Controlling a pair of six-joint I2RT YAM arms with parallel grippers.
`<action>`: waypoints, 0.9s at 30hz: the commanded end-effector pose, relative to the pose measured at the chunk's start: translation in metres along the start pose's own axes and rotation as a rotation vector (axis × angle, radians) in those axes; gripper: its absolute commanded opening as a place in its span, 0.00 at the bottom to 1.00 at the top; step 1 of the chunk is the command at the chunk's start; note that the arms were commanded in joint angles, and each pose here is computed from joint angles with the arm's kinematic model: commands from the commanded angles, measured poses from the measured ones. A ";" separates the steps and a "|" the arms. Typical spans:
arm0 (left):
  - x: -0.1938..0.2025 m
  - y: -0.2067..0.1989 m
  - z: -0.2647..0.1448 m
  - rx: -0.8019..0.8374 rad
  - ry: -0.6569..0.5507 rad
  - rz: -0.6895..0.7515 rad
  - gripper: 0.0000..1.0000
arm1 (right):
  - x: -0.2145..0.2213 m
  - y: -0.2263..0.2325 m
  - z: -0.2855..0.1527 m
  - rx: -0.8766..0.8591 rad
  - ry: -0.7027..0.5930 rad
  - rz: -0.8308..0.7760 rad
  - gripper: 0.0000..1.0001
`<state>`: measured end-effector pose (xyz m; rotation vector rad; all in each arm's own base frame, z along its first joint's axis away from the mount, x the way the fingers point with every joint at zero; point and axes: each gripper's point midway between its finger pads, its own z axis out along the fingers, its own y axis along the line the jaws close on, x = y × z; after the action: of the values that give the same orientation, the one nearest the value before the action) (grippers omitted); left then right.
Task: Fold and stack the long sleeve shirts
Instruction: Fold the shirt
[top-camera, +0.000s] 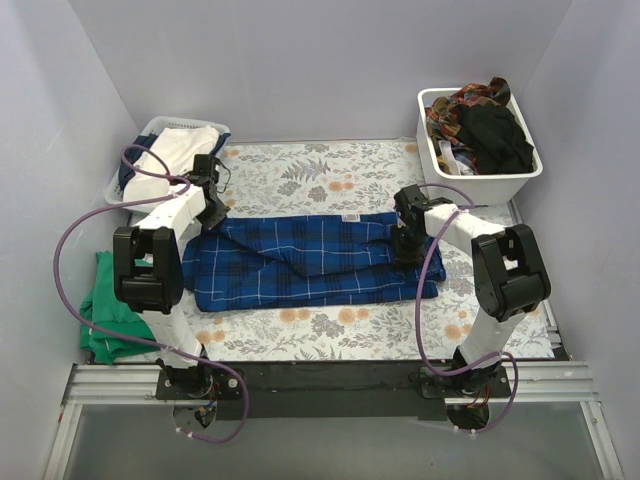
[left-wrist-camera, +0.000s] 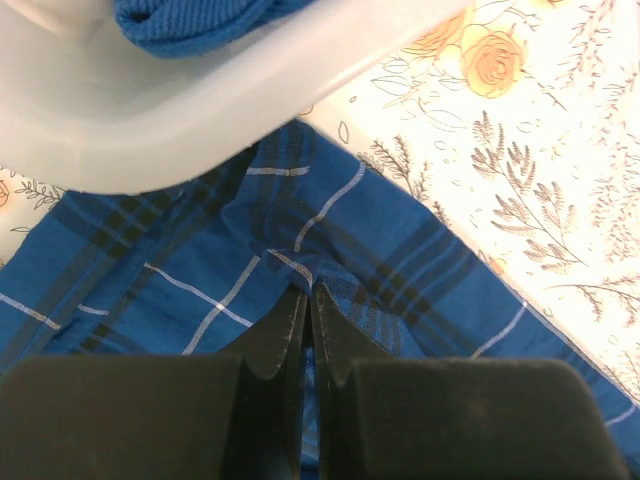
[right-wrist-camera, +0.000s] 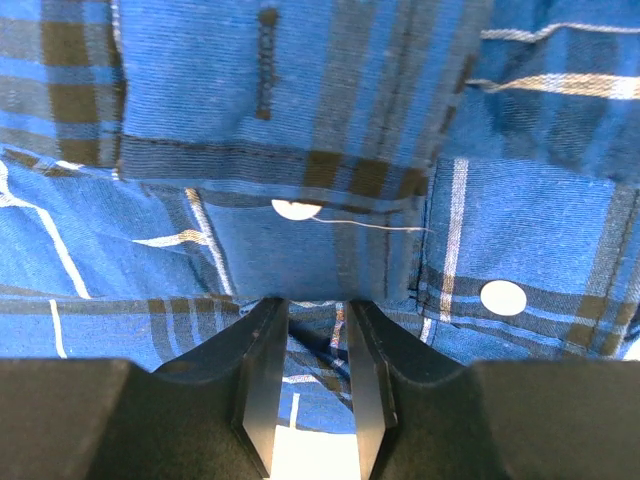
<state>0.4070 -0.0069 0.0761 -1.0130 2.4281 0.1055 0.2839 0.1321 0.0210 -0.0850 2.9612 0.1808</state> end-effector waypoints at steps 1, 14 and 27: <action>-0.019 0.001 0.001 -0.006 -0.055 0.009 0.00 | -0.013 -0.012 -0.002 0.056 -0.027 0.008 0.37; -0.030 0.004 0.027 -0.069 -0.104 0.095 0.13 | -0.093 0.089 -0.113 -0.159 -0.429 -0.276 0.37; -0.043 -0.018 -0.013 0.074 -0.117 0.080 0.55 | -0.058 0.197 -0.087 -0.330 -0.327 -0.467 0.38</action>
<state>0.4267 0.0099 0.0527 -0.8908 2.4606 0.2284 0.3085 0.2861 0.1301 -0.6501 2.5220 0.4675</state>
